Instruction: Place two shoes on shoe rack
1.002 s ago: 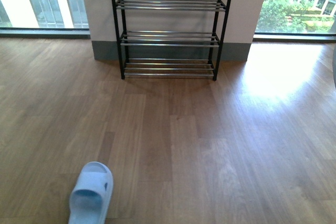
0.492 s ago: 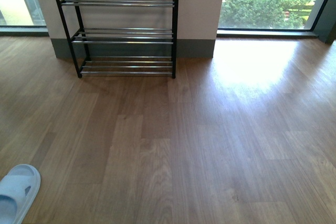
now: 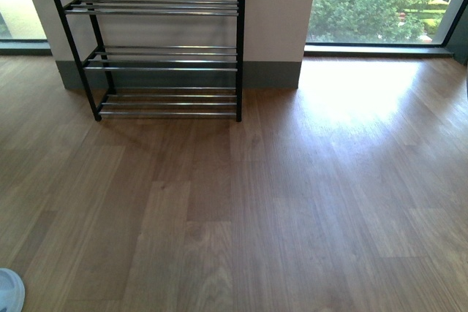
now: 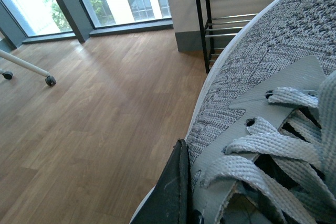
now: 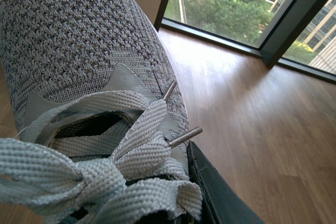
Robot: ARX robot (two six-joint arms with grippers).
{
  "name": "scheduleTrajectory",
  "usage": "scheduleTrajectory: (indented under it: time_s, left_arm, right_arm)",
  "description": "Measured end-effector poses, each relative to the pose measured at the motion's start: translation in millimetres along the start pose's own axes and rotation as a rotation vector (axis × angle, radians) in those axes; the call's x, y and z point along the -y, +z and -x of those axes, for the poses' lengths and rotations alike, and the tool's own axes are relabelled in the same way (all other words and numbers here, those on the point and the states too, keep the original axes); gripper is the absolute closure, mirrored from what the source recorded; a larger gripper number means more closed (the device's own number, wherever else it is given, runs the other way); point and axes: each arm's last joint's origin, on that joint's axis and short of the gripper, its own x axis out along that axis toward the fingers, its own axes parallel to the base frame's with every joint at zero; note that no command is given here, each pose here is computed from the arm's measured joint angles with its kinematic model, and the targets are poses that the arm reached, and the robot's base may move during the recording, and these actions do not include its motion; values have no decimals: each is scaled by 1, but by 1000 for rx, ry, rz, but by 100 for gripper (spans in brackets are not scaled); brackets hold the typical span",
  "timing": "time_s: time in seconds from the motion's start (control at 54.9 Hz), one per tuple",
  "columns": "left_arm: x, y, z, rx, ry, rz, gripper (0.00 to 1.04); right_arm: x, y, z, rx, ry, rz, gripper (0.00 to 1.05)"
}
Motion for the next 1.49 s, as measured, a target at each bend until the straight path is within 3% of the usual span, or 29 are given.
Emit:
scheduleTrajectory:
  time_s: [1.494]
  left_arm:
    - [0, 0, 0, 0, -1, 0, 103]
  right_arm:
    - [0, 0, 0, -1, -2, 0, 103]
